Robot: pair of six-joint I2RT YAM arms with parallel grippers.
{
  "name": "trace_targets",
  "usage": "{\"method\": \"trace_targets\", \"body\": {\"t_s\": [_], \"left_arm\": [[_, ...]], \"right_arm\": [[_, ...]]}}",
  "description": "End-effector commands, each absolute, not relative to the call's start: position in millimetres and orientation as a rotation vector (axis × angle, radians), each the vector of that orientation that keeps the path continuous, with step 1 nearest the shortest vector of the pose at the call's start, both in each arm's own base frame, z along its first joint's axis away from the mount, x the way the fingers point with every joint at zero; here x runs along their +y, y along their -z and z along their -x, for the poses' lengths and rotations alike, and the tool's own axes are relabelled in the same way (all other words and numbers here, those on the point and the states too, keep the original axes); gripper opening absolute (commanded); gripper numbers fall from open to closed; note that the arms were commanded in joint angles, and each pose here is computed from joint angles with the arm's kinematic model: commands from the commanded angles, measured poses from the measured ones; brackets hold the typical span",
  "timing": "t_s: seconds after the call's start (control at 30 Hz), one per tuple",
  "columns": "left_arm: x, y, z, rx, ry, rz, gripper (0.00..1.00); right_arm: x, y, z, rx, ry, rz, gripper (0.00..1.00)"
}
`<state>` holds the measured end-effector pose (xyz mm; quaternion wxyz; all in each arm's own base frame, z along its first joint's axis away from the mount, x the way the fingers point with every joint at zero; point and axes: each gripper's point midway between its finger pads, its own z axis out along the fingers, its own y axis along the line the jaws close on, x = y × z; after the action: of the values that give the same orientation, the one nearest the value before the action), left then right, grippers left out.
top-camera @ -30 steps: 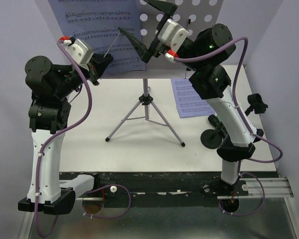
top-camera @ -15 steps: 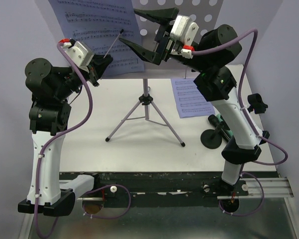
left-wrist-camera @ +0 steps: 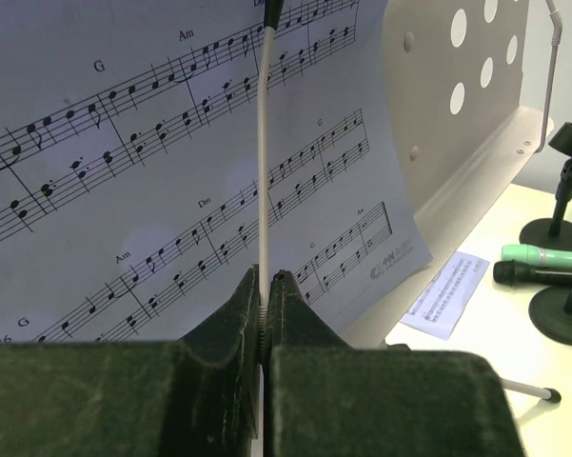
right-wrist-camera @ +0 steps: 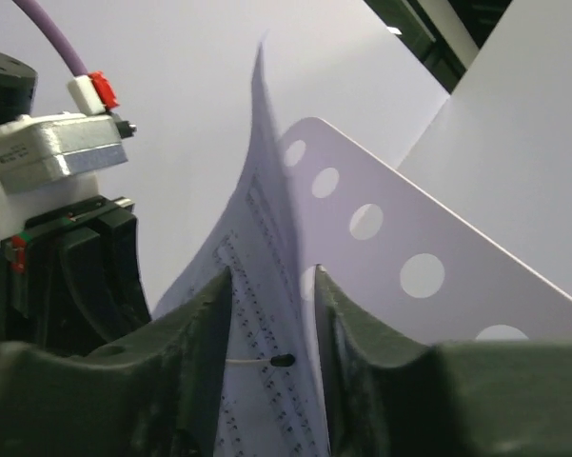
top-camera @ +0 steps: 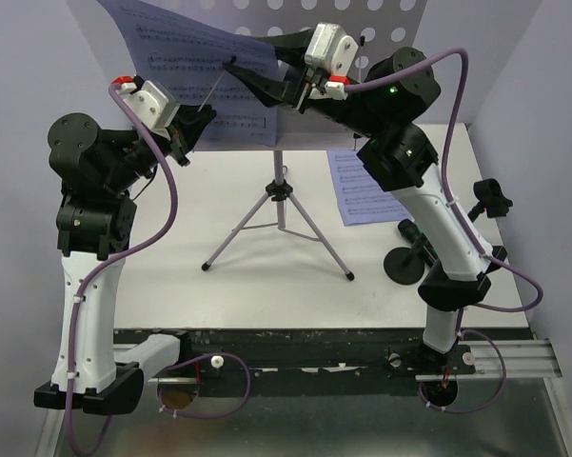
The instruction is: Pack up the instrument practice props
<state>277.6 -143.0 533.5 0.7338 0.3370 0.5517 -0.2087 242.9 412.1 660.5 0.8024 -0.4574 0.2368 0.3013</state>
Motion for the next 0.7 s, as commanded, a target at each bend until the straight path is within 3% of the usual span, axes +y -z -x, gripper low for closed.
{"method": "trace_targets", "body": {"t_s": [0.0,0.03,0.1,0.2,0.23,0.37,0.43,0.67], "left_arm": [[-145.2,-514.9,-273.3,1.264,0.484,-0.762,0.0],[-145.1,-514.3,-274.7,1.266,0.485,-0.758,0.0],[-143.8,-514.3,-275.8,1.268,0.479,-0.75,0.0],[-142.0,-515.8,-279.4,1.269,0.468,-0.734,0.3],[-141.1,-518.6,-279.0,1.262,0.461,-0.73,0.33],[-138.7,-539.3,-271.2,1.2,0.423,-0.737,0.66],[-134.6,-551.9,-267.6,1.171,0.382,-0.732,0.74],[-113.2,-577.2,-257.3,1.127,0.224,-0.687,0.85]], "right_arm": [[407.9,-664.1,-253.9,0.54,-0.59,0.931,0.41],[404.0,-669.1,-255.4,0.536,-0.568,0.91,0.31],[392.2,-681.9,-262.3,0.537,-0.516,0.838,0.0],[370.0,-709.5,-261.0,0.482,-0.444,0.737,0.0],[361.8,-719.0,-258.7,0.459,-0.428,0.708,0.0],[328.1,-755.4,-237.4,0.364,-0.414,0.611,0.0],[314.2,-768.9,-224.2,0.323,-0.413,0.585,0.0],[263.4,-805.1,-183.2,0.176,-0.284,0.54,0.0]]}}
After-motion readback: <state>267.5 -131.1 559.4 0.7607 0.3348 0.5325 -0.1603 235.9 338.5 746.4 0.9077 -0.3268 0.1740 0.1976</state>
